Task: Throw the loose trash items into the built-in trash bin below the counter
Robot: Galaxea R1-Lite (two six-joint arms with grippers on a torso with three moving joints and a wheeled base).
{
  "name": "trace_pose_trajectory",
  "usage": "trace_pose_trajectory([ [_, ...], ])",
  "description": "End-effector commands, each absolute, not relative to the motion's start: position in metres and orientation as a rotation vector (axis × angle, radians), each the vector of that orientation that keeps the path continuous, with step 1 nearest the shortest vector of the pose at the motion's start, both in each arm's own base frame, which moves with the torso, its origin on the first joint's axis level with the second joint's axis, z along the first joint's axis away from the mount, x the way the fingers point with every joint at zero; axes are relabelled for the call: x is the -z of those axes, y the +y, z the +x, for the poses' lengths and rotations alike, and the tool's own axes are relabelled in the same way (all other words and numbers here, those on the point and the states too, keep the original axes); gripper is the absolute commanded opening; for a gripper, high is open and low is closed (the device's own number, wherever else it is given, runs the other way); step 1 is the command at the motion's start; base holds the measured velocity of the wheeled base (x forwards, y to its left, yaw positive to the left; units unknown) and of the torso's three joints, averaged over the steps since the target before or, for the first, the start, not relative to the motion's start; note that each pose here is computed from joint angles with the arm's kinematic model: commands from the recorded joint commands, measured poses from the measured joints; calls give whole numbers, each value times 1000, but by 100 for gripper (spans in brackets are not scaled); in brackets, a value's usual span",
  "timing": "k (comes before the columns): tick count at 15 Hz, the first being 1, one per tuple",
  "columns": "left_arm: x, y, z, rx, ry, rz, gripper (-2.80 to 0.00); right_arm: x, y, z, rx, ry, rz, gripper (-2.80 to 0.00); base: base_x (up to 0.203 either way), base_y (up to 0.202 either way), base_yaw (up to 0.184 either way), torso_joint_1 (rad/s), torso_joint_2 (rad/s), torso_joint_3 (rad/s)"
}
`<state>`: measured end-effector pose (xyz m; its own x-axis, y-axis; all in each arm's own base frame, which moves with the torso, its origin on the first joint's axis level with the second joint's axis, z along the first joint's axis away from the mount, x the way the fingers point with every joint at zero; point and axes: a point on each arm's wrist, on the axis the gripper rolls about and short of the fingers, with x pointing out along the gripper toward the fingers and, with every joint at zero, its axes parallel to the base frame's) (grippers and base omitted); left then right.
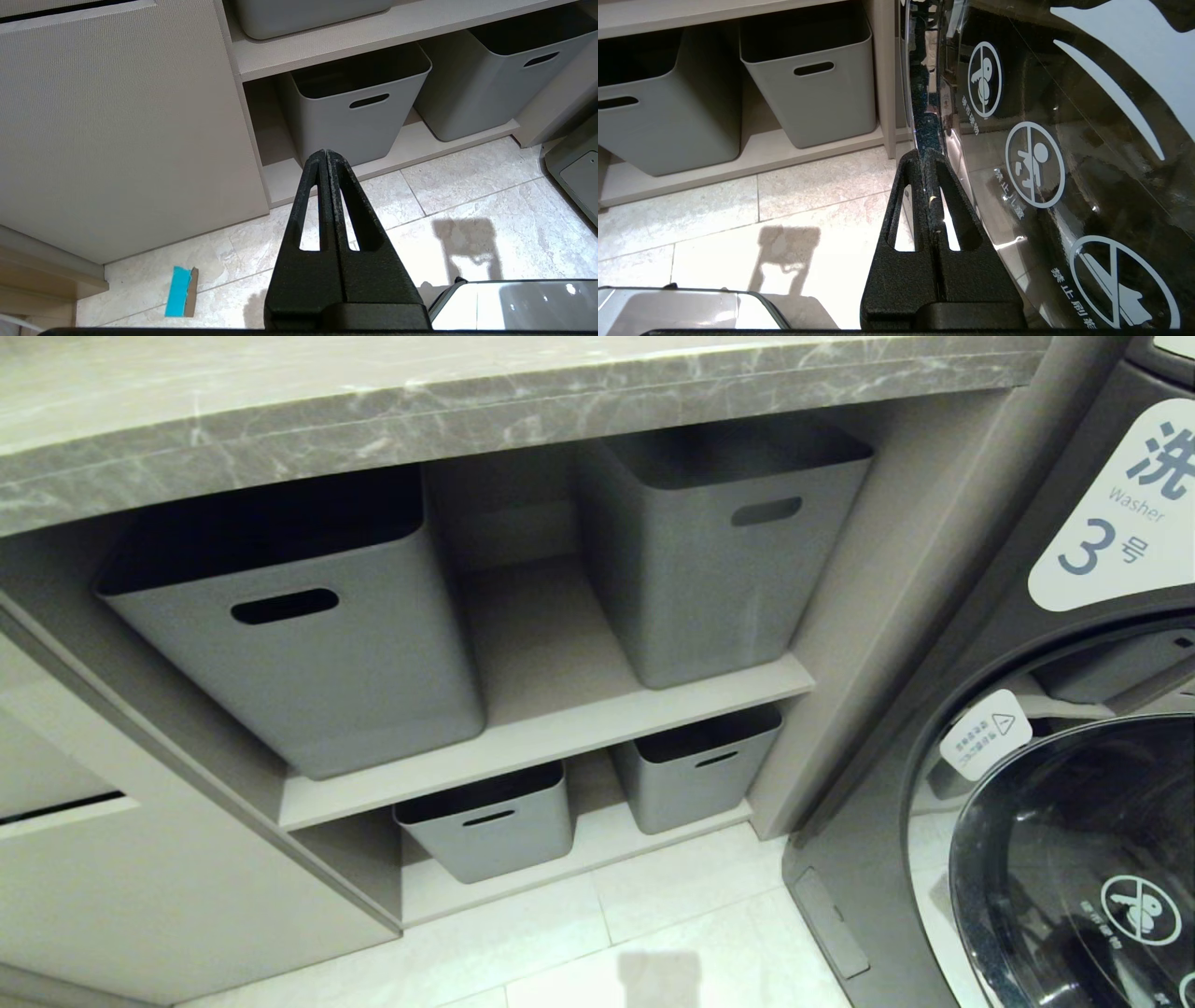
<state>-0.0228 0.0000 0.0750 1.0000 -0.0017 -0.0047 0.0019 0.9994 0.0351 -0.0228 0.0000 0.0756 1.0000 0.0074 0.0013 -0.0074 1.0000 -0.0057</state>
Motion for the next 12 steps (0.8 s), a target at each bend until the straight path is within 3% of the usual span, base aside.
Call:
trace_pose_trajectory([
  [1, -75, 0, -23, 2, 2, 37, -280, -76, 0, -23, -8, -2, -6, -280, 0, 0, 0, 0, 0, 0],
  [12, -75, 0, -23, 6, 5, 52, -280, -76, 0, -23, -8, -2, -6, -280, 0, 0, 0, 0, 0, 0],
])
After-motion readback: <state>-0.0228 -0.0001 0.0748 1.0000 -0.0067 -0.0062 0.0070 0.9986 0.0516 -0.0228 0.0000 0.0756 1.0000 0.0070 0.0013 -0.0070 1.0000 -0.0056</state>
